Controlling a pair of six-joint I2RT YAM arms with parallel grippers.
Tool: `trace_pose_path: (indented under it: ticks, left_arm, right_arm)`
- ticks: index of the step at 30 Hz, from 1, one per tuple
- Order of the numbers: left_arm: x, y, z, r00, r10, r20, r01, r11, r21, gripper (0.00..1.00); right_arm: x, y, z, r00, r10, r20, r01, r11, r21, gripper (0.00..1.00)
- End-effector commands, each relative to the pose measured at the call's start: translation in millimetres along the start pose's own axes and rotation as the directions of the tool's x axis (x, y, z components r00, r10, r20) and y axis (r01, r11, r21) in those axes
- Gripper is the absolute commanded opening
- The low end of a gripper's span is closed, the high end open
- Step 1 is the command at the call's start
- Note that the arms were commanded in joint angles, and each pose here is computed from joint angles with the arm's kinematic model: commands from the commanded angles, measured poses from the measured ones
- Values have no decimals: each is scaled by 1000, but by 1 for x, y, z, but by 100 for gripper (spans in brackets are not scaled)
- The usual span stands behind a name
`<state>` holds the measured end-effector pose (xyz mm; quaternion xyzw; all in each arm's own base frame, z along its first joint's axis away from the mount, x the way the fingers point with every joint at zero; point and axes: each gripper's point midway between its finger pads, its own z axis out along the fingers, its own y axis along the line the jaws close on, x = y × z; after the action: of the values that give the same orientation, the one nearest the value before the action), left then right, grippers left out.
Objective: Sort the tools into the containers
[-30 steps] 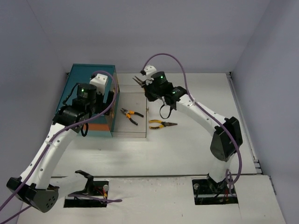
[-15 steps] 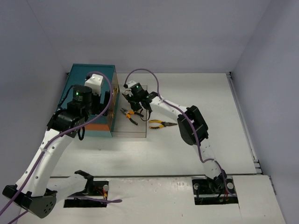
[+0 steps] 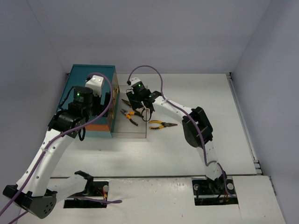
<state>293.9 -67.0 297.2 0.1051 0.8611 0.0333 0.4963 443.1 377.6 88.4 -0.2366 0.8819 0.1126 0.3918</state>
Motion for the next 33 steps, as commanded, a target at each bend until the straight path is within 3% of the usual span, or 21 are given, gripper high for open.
trace_pose_path:
  ticks: [1,5,7,8,11,15,20,26,30,33]
  left_arm:
    - [-24,-5,-4,997,17,72,-19,999,29,89]
    - [-28,-15,-3,995,52,82,-59,994,90,89]
    - [-34,-22,-5,991,89,100,-101,987,125,89]
    - [-37,-25,-5,989,98,109,-113,983,141,89]
    - [-46,-58,-6,972,186,144,-218,943,250,87]
    - [-54,-126,-9,934,301,194,-355,855,379,79]
    - [-22,-221,21,857,486,170,-497,696,519,78]
    - [30,-299,48,786,603,134,-509,508,695,78]
    - [58,-327,72,738,668,96,-514,464,721,77]
    - [77,-338,91,716,695,58,-503,456,734,77]
  right_arm:
    - [-74,-41,-93,956,155,250,-191,973,128,50]
    - [-21,-101,-116,916,328,231,-379,897,229,50]
    - [1,-141,-133,851,462,248,-516,822,240,50]
    - [19,-142,-128,848,481,221,-527,810,258,50]
    - [56,-190,-161,800,542,259,-601,727,332,50]
    - [63,-225,-201,749,568,342,-662,671,333,50]
    - [75,-268,-245,678,603,420,-732,607,309,50]
    - [104,-291,-278,630,619,469,-774,553,310,50]
    - [129,-298,-291,616,625,479,-787,513,343,50]
    - [135,-291,-287,615,644,455,-788,524,323,50]
